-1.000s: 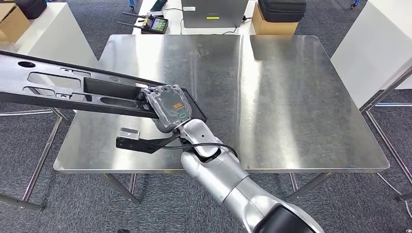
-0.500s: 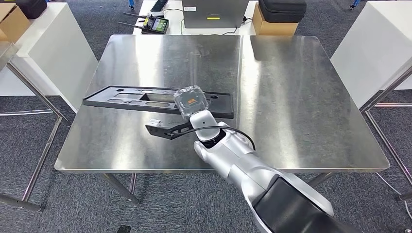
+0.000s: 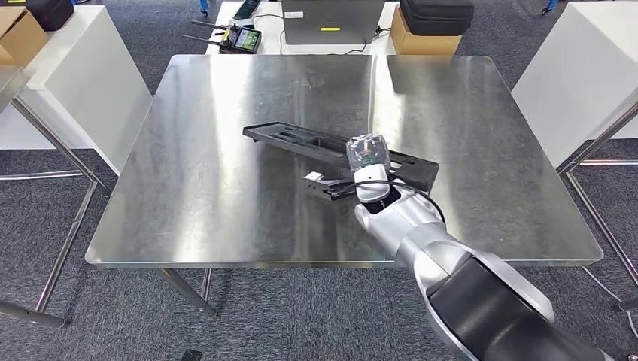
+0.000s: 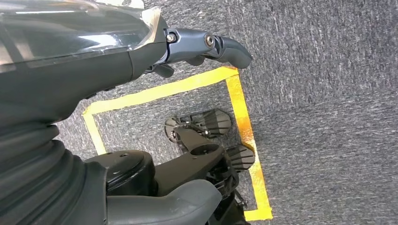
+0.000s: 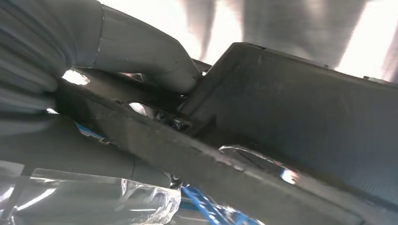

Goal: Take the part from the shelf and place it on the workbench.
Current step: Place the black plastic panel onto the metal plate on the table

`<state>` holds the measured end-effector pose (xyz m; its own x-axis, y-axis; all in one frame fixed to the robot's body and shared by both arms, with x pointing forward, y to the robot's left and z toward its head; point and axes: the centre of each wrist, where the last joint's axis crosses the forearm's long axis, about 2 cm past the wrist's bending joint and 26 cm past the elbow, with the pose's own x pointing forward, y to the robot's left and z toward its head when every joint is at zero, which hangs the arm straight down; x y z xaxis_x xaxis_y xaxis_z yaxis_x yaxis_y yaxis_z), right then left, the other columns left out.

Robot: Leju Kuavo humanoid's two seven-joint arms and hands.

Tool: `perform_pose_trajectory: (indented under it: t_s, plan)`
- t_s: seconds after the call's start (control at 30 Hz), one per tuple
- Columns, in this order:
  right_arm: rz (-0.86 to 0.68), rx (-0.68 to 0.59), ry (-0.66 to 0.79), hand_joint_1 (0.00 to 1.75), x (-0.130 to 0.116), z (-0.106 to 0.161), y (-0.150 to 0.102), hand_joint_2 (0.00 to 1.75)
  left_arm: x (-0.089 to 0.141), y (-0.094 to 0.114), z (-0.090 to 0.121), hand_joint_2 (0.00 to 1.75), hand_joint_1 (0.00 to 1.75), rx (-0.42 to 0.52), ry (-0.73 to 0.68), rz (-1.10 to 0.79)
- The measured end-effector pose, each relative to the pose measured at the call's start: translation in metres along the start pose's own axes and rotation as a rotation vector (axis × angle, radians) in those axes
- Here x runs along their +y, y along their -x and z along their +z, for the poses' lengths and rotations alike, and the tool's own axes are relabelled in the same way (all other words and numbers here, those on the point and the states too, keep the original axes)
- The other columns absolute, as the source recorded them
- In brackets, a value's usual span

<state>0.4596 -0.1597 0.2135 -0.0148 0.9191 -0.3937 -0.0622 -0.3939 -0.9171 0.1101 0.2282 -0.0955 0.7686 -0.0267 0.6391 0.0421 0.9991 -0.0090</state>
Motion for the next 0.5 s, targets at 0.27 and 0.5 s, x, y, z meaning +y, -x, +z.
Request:
perform_pose_trajectory:
  t_s: [0.27,0.5]
  plan:
    - [-0.035,0.115,-0.065,1.75,0.013,-0.009,0.030,1.75,0.000,0.000,0.000,1.75,0.00,-0.002,0.015,-0.003]
    - [-0.064,0.175,-0.109,1.75,0.022,-0.012,0.049,1.75,-0.001,-0.001,-0.001,1.75,0.00,-0.005,0.026,-0.014]
